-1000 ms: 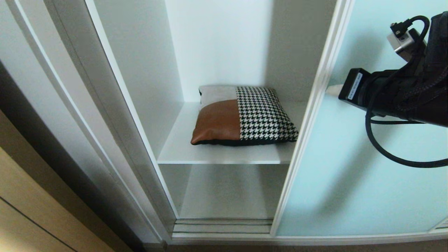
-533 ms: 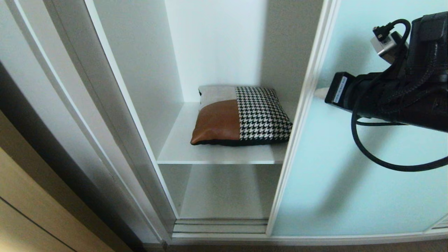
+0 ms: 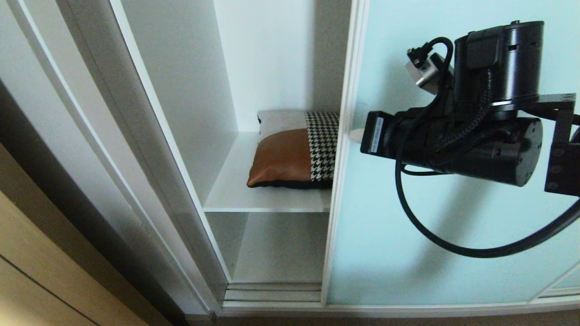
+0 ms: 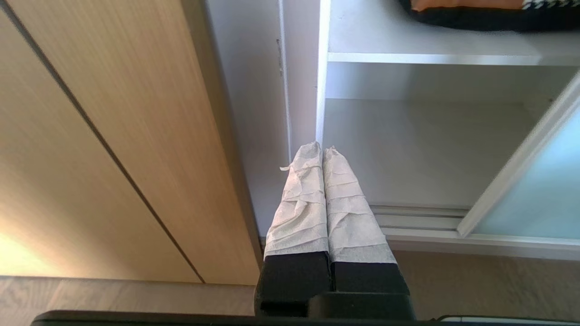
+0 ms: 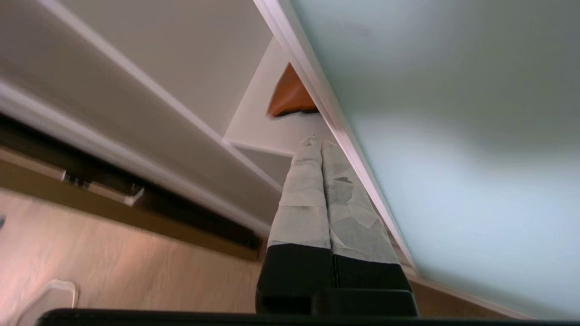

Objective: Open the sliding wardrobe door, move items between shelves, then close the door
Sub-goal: Close the door

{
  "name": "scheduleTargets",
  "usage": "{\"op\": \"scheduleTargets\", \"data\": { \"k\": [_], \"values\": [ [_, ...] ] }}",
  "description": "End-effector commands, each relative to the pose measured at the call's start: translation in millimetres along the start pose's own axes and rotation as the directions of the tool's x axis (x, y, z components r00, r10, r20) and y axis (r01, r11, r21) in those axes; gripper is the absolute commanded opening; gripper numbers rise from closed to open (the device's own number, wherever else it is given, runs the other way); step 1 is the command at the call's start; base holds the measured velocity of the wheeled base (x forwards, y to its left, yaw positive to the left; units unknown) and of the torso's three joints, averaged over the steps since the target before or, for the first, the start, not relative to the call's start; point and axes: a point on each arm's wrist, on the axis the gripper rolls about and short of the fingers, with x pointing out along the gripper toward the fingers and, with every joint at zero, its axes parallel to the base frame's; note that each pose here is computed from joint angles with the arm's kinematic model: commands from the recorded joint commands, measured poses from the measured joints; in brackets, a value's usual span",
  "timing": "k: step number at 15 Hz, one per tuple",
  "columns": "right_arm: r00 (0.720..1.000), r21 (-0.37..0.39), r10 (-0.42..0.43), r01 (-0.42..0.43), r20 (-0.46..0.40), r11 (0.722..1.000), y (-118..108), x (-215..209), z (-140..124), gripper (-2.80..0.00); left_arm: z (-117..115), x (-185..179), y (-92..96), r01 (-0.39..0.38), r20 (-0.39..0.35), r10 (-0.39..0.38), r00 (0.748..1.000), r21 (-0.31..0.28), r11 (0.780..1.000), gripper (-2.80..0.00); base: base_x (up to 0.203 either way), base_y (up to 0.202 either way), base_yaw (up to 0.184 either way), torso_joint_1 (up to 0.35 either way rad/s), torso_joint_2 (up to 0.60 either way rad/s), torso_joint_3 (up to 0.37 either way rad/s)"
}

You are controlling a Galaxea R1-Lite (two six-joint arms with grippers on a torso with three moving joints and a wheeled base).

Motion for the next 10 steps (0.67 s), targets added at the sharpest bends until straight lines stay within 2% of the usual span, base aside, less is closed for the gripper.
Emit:
{"op": "scheduleTargets", "data": {
  "k": [1,4,8,10],
  "values": [
    [0.998,-0.029,0.038,-0.039,-0.058,0.999,17,16,-20,-2.8,0,0,0.0,0.0,-0.003,0.0,1.0,0.001,1.0,-2.8,0.0,0.0,0.0,0.0,0.0,0.0],
    [0.996,-0.033,0.076,-0.078,-0.05,0.996,27,0,-18,-2.8,0,0,0.0,0.0,-0.003,0.0,1.0,0.001,1.0,-2.8,0.0,0.0,0.0,0.0,0.0,0.0],
    [0.988,-0.021,0.147,-0.146,0.045,0.989,29,-67,9,-2.8,0,0,0.0,0.0,-0.003,0.0,1.0,0.001,1.0,-2.8,0.0,0.0,0.0,0.0,0.0,0.0],
    [0.985,-0.012,0.151,-0.15,0.082,0.989,23,-97,19,-2.8,0,0,0.0,0.0,-0.003,0.0,1.0,0.001,1.0,-2.8,0.0,0.0,0.0,0.0,0.0,0.0]
  ]
}}
